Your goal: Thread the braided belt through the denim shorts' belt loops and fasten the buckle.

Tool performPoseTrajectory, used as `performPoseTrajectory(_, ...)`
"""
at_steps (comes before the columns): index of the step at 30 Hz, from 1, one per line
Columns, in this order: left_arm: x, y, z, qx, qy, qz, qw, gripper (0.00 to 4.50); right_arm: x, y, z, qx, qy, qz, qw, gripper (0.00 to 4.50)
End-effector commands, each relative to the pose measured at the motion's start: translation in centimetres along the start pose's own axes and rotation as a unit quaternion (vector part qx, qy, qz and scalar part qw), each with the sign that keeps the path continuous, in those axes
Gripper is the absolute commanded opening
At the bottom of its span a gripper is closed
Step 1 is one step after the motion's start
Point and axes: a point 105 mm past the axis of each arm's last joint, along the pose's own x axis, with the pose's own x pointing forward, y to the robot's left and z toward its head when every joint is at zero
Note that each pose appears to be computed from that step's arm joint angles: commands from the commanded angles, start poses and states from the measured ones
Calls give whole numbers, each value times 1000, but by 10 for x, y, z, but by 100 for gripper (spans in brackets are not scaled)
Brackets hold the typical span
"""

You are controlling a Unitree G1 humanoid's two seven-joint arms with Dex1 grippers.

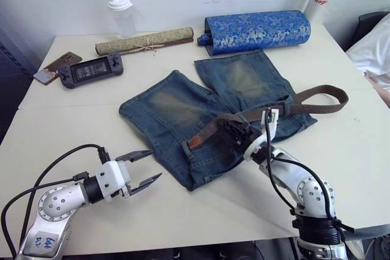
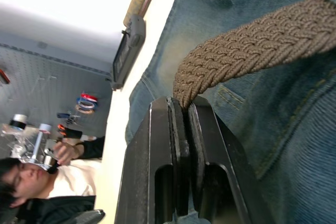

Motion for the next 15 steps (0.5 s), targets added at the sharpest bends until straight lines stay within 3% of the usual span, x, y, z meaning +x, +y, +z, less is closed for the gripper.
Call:
performPoseTrajectory(1,-1,3,5,11,-3,6,1000,320,0,12,1,-29,-3,25,999,0)
performPoseTrajectory(11,1,3,6,16,-5,7,1000,320,6,19,-31,-76,62,36,995,0)
performPoseTrajectory(15,3,4,6,20,-6,7,1000,320,10,2,-51,-57,107,0,993,0)
